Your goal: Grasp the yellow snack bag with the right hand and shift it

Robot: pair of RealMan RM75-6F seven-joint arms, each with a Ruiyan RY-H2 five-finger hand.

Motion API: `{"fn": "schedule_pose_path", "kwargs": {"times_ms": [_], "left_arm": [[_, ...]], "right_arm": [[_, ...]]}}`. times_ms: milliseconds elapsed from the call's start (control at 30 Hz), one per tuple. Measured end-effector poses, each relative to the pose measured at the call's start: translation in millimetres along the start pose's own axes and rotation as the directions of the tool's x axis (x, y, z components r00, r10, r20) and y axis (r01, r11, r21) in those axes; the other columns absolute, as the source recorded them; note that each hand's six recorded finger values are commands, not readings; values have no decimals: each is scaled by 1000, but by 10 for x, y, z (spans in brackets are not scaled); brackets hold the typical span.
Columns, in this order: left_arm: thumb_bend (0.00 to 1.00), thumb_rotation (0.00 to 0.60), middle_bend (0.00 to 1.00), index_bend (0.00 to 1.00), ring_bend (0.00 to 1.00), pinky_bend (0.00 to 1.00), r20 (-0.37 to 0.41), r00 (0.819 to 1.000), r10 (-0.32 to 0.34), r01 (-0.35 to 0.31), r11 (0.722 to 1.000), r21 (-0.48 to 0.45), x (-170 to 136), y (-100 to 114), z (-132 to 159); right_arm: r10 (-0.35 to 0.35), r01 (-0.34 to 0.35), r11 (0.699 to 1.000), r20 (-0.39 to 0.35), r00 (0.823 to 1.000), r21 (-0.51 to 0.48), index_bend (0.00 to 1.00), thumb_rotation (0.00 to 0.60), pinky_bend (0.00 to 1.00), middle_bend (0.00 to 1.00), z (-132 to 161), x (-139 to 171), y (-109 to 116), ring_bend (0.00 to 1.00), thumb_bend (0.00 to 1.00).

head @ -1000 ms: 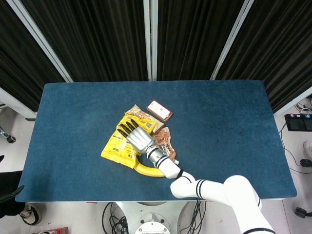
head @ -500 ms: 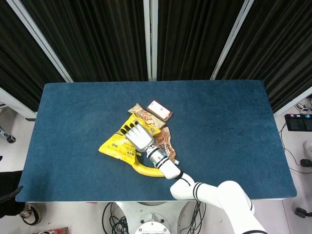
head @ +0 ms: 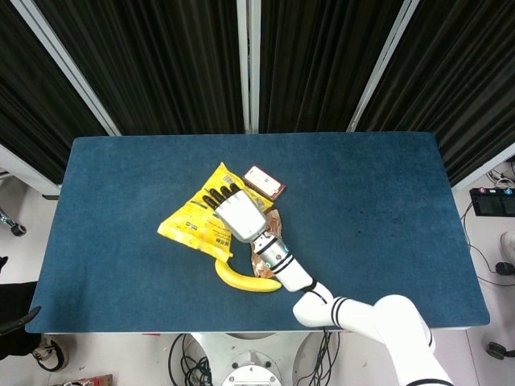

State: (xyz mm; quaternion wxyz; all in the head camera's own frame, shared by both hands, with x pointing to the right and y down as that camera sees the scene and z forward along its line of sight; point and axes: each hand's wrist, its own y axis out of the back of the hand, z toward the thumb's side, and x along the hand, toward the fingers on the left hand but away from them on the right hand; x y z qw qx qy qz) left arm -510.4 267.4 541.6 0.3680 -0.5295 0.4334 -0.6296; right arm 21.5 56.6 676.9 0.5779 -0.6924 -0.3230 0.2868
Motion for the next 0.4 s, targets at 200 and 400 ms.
{"fn": "schedule_pose_path", "kwargs": {"times_ms": [200,400], "left_arm": [[88,434,93,107,108,210,19,1000,5,-5,1000,2,33,17,81],[87,431,94,107,108,210,43,999,3,-4,1000,9,97,7,187]], "right_arm": [[-190,191,980,40,981,-50,798,600,671,604,-295,214,651,583,552],[-361,371,928,155,920,-38,798,600,672,603,-910,794,1335,583,559]]}}
